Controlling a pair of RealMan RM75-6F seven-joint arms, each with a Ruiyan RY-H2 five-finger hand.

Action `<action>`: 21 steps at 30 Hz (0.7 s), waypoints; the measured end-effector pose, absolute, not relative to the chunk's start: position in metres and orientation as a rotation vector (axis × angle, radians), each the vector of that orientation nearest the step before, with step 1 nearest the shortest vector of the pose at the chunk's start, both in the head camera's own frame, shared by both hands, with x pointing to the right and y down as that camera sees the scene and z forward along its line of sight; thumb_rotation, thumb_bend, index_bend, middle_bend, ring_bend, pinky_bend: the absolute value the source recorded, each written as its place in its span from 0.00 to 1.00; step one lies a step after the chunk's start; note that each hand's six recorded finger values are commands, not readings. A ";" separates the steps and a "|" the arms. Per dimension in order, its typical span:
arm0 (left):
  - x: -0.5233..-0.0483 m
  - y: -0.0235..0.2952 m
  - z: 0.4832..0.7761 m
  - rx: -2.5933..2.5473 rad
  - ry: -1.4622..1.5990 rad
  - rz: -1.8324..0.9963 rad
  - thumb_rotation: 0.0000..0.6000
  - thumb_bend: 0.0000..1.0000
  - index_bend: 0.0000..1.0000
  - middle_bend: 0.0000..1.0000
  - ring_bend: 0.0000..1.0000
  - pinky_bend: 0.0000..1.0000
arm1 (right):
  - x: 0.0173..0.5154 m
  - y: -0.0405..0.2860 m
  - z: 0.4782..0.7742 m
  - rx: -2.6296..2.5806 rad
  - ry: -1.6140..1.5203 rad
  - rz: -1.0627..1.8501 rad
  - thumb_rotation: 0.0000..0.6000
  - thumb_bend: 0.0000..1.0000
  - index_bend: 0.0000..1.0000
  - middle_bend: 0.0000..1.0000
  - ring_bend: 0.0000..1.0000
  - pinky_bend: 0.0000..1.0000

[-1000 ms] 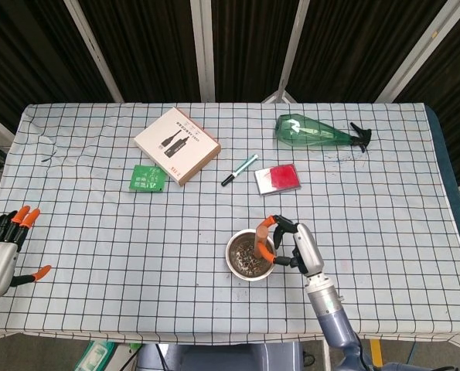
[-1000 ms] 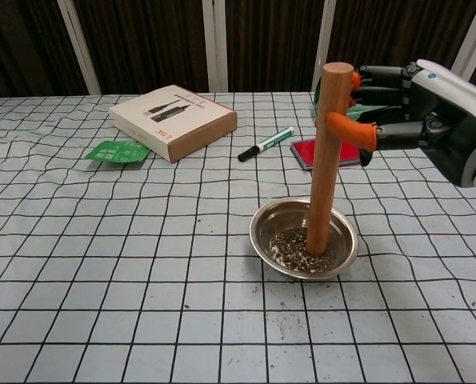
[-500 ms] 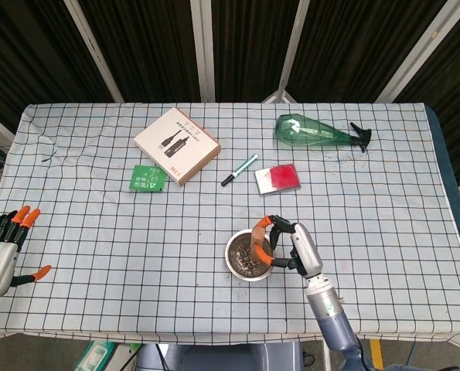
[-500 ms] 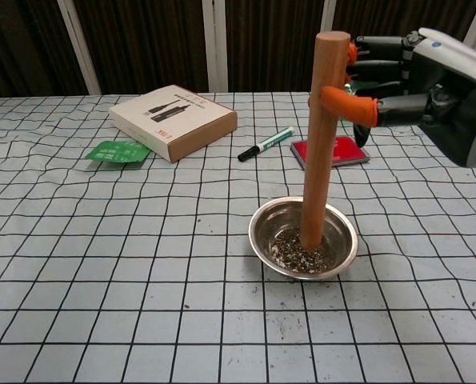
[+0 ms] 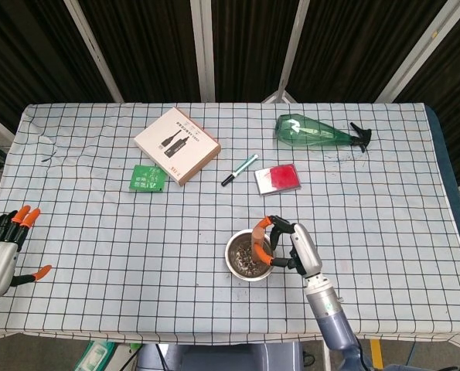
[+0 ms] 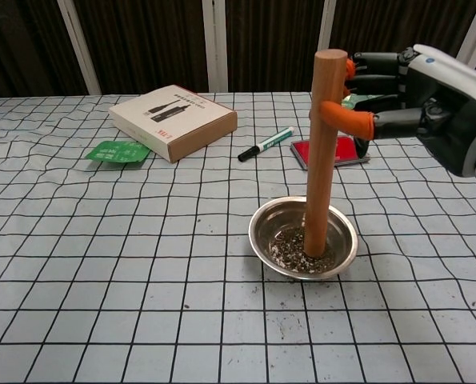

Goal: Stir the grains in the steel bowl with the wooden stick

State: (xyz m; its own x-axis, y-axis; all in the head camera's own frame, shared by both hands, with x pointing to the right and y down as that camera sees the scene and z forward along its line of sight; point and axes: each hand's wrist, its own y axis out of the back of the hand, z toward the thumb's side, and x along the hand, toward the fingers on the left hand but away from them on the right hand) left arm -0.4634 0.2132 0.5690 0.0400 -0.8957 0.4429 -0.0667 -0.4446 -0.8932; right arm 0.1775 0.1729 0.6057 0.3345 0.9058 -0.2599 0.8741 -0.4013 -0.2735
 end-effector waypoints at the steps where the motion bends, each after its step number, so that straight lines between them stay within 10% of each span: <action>1: -0.463 0.213 0.569 -1.612 0.992 -1.485 1.00 0.07 0.00 0.00 0.00 0.00 | 0.178 0.173 0.607 -2.497 -1.669 0.578 1.00 0.48 0.85 0.64 0.72 0.65; 21: -0.463 0.214 0.569 -1.612 0.992 -1.484 1.00 0.07 0.00 0.00 0.00 0.00 | 0.177 0.176 0.609 -2.498 -1.654 0.580 1.00 0.49 0.86 0.64 0.72 0.65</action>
State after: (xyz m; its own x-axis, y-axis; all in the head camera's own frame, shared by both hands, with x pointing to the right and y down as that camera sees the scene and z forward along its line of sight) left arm -0.4631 0.2137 0.5691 0.0412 -0.8958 0.4425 -0.0667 -0.4444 -0.8934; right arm 0.1773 0.1757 0.6092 0.3418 0.9026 -0.2618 0.8684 -0.4099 -0.2792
